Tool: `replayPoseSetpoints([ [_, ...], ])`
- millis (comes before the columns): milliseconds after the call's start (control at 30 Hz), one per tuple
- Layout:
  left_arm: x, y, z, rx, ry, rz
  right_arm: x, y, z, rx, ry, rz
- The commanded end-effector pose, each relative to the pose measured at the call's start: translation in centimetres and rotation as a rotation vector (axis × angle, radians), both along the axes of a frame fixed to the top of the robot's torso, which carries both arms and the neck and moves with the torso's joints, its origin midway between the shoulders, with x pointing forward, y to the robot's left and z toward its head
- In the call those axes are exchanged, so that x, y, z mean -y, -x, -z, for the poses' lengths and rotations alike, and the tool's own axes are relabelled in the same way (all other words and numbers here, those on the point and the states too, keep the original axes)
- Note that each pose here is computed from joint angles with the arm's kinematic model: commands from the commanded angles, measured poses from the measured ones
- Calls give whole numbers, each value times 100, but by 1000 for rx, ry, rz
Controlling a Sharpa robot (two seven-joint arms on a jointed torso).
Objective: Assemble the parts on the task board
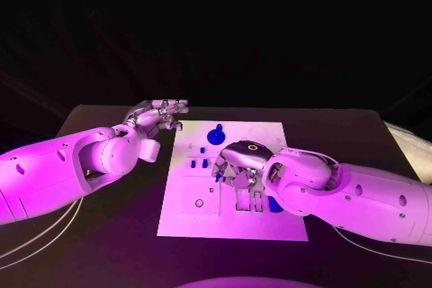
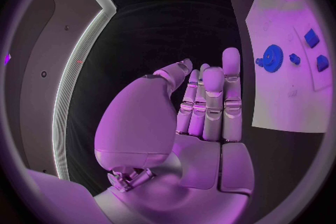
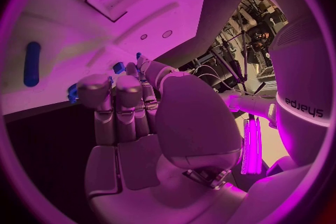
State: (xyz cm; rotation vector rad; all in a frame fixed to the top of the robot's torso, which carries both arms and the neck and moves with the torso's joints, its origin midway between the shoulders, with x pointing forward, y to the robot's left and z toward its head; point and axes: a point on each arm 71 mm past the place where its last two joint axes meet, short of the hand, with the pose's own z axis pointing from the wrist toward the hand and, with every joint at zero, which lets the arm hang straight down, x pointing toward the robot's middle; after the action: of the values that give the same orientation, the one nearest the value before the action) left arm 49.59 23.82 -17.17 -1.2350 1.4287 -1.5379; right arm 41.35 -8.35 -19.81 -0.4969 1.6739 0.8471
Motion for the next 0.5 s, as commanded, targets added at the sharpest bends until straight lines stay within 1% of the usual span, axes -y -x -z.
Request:
replayPoseSetpoints([
  [33,38,5,-7,8,10,23,-46,13,63,3,28,-21],
  [267,57,9,5,2,10,32,-95,10,152,-9,43,-21],
  [500,66,11,11,-2,10,38,-134,9,190,-8,57,-26],
])
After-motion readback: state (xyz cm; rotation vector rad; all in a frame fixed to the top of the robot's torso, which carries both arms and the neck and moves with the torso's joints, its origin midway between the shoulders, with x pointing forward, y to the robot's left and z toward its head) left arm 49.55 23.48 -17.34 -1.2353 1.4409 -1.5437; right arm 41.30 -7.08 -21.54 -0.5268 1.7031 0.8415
